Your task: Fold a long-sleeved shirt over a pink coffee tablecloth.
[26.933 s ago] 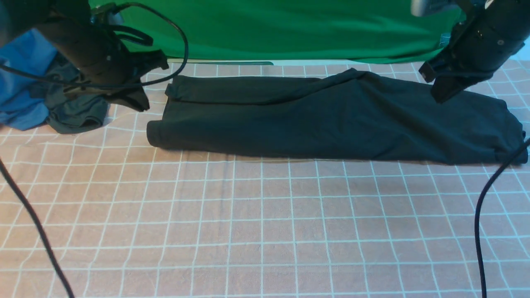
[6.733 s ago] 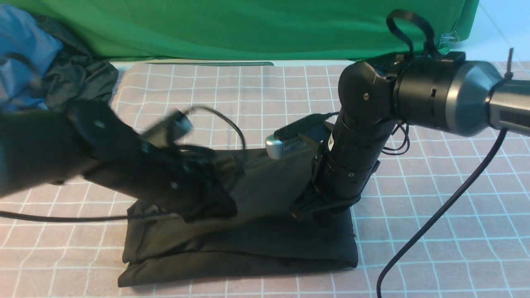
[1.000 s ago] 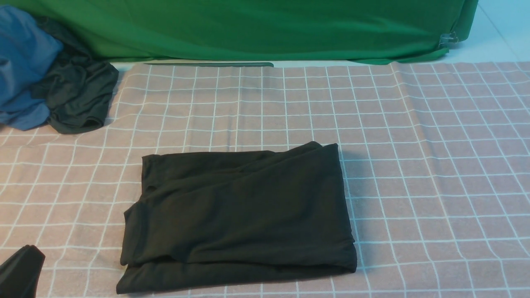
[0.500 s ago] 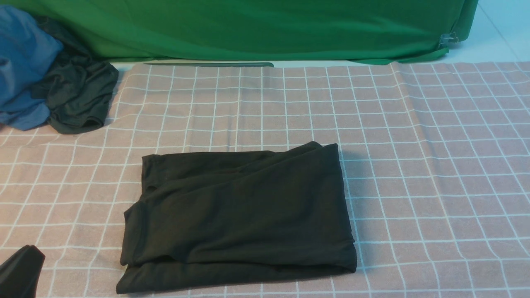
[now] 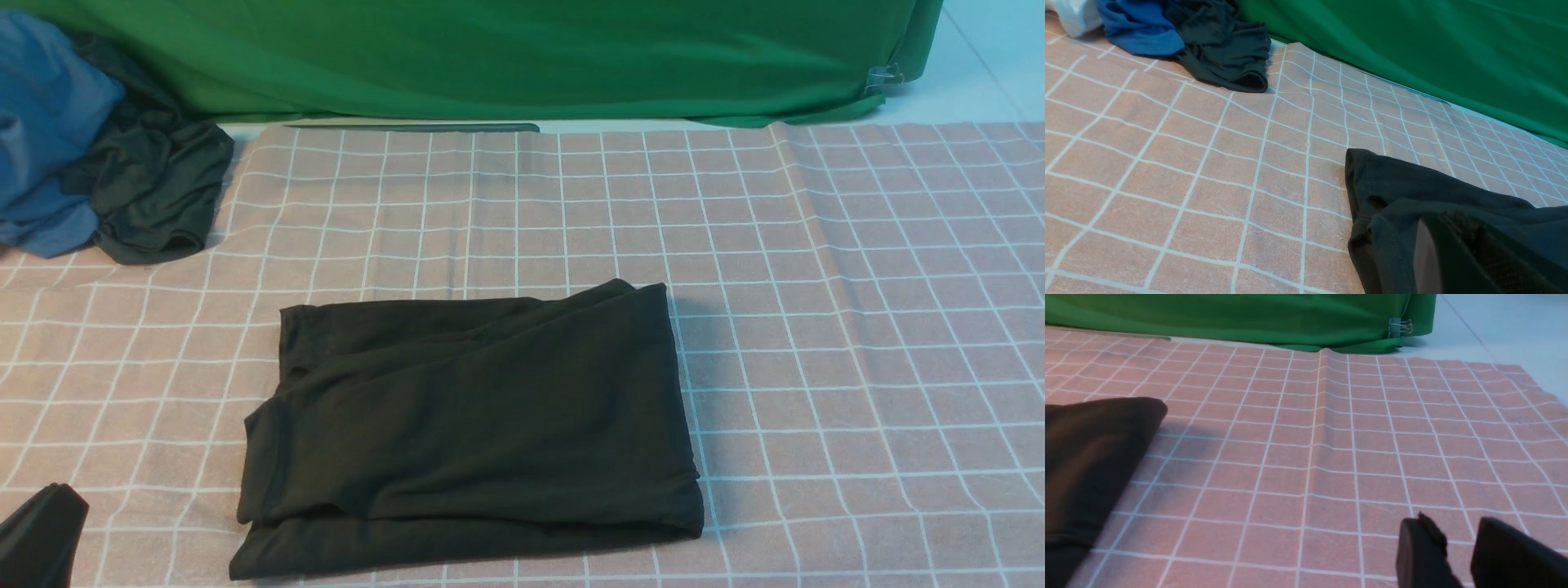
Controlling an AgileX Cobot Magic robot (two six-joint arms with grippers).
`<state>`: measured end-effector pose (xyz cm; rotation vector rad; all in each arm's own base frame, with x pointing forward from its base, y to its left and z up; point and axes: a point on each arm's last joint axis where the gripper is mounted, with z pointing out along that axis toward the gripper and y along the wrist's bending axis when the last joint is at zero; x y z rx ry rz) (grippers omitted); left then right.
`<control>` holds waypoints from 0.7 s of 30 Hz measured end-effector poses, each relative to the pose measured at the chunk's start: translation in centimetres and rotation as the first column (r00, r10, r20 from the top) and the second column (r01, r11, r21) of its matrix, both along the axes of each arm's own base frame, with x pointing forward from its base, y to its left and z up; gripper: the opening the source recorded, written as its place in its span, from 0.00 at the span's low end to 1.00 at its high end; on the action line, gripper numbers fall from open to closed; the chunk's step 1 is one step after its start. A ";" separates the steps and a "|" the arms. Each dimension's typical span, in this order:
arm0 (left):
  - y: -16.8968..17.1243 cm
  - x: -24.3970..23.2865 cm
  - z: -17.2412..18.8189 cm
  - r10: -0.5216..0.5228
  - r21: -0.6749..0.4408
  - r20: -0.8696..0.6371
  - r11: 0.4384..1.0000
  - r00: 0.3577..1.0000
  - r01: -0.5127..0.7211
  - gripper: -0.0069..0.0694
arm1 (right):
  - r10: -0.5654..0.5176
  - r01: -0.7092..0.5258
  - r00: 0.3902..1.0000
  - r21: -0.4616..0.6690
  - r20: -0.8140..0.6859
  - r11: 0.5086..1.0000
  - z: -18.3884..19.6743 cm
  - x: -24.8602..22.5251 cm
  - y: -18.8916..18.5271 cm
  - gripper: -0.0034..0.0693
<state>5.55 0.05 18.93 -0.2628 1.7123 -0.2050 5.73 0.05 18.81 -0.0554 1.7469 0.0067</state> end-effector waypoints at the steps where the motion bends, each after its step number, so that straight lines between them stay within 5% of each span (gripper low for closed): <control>1: 0.0 0.0 0.0 0.000 0.000 0.000 1.000 1.000 0.000 0.11 | 0.008 -0.008 1.000 -0.016 -0.002 1.000 0.0 0.0 0.1 0.37; 21: 0.0 0.0 0.0 0.000 0.000 0.001 1.000 1.000 0.000 0.11 | 0.021 -0.020 1.000 -0.049 0.022 0.999 0.1 -0.2 0.2 0.37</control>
